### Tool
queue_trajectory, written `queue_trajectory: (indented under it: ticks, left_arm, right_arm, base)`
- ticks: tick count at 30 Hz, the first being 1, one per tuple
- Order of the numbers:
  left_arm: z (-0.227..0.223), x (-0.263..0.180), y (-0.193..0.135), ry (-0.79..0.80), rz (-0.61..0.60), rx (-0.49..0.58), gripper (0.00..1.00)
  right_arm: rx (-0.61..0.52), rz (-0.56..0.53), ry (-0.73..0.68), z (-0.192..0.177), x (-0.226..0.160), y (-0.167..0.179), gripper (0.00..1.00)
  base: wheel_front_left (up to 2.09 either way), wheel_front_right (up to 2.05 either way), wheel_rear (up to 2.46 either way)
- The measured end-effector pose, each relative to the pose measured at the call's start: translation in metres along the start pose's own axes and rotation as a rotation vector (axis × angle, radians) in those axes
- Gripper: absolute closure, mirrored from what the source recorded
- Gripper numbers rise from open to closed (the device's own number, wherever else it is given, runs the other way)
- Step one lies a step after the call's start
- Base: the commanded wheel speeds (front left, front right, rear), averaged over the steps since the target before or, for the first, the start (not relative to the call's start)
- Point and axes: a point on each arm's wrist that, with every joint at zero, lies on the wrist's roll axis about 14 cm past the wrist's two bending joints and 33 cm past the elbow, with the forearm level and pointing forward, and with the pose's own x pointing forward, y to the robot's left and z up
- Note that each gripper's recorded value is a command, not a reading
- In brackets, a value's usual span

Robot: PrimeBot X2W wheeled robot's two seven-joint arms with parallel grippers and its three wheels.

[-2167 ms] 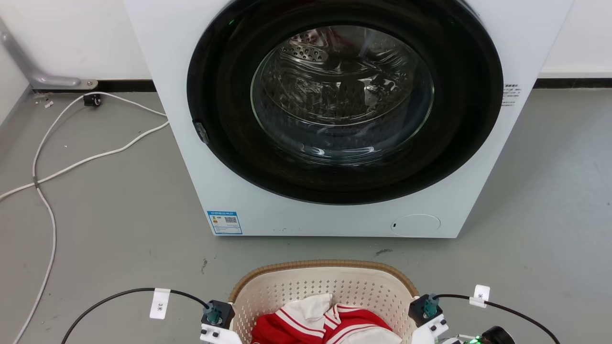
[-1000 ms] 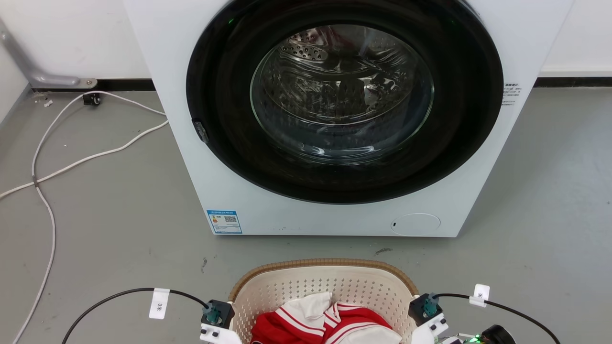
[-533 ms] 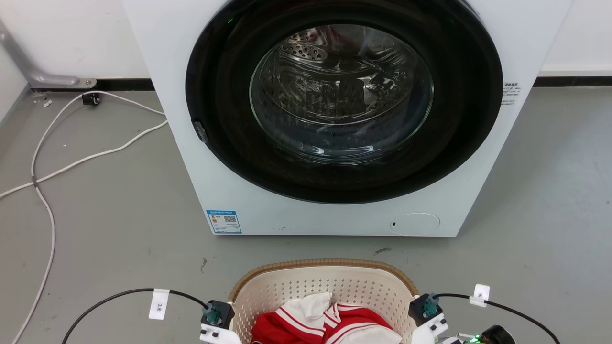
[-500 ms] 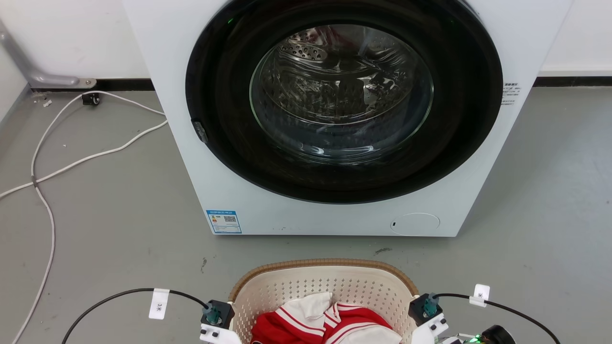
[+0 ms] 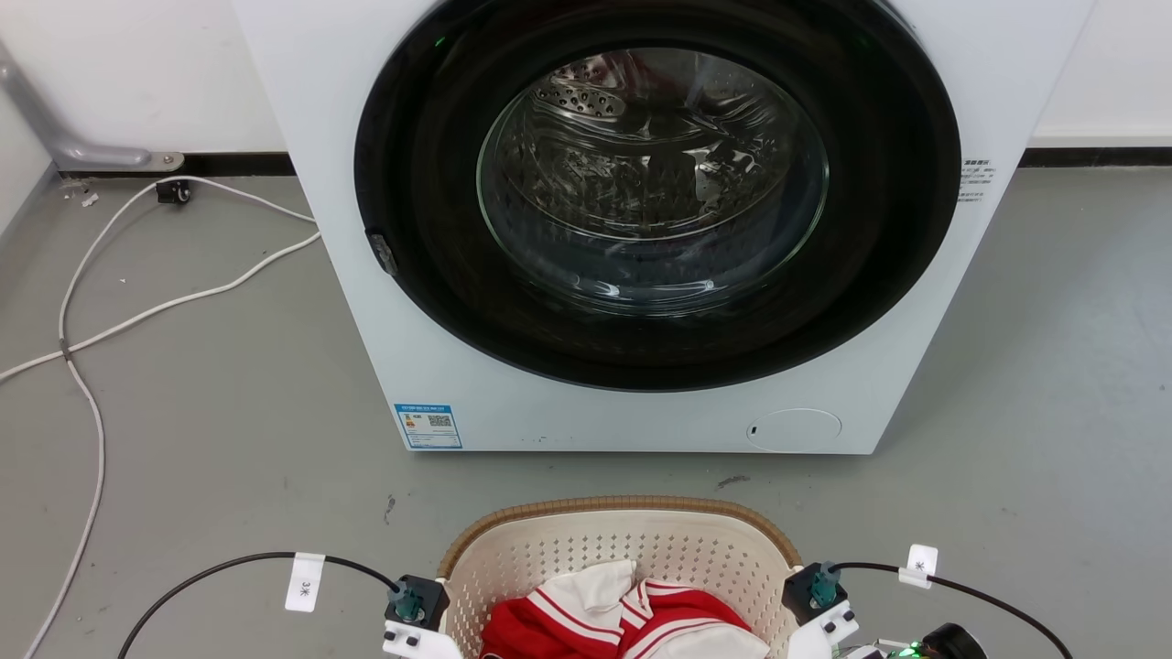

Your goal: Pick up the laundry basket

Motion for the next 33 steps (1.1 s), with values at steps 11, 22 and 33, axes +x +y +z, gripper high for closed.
queue_trajectory:
  ticks: [11, 22, 33]
  left_arm:
    - [-0.0007, -0.0006, -0.0002, -0.001, 0.001, -0.001, 1.00]
    - [-0.0021, -0.0010, -0.0002, 0.002, 0.001, -0.002, 1.00]
    - [-0.0025, -0.0003, -0.0004, 0.003, -0.001, 0.000, 1.00]
  right_arm:
    - [-0.005, 0.001, -0.001, 0.0007, 0.0001, 0.0002, 1.00]
    - [-0.007, 0.001, -0.002, 0.0008, 0.0000, 0.0006, 1.00]
    - [-0.006, 0.002, 0.002, -0.0001, 0.0006, 0.0009, 1.00]
  base:
    - [0.00, 0.00, 0.00]
    - [0.00, 0.00, 0.00]
    - [0.00, 0.00, 0.00]
